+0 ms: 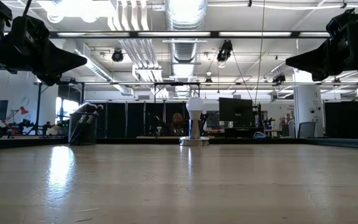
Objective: Put items in baskets/containers
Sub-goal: Return to Home Position
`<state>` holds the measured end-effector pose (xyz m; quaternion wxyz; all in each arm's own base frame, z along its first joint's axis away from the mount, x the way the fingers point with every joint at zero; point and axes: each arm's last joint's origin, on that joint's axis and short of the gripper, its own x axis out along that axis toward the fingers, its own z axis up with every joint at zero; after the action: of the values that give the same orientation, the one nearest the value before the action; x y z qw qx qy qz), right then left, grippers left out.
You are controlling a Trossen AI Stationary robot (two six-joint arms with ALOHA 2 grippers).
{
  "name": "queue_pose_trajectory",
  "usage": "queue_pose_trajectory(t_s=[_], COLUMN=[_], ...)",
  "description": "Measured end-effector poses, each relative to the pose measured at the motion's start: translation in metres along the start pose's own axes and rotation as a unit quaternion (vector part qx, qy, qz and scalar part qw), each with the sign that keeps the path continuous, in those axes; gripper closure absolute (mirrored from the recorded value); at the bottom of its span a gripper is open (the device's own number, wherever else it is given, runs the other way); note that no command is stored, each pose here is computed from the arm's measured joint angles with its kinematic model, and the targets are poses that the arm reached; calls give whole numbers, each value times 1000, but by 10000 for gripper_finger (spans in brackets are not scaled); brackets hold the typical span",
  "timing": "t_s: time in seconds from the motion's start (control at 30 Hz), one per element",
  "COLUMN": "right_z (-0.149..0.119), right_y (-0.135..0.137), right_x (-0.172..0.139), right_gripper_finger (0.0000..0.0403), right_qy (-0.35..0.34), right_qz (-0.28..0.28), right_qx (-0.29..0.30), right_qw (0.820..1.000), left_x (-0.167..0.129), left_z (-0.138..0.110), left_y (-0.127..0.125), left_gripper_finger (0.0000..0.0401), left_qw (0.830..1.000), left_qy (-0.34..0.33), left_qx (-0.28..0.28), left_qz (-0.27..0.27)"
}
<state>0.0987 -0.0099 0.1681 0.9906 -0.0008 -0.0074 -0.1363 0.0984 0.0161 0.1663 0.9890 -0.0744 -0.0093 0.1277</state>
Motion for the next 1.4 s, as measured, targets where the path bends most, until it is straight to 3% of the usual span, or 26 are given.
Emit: queue_pose_trajectory(t_s=[1.4], right_z=[0], right_y=[4], right_x=[-1], right_gripper_finger=[394], right_qy=[0], right_qz=[18], right_qx=[1], right_qw=[1000], left_x=[0], left_z=[1], left_y=[0], left_gripper_finger=[401], left_qw=[1000], left_qy=[-1], left_qx=[0], left_qz=[-1])
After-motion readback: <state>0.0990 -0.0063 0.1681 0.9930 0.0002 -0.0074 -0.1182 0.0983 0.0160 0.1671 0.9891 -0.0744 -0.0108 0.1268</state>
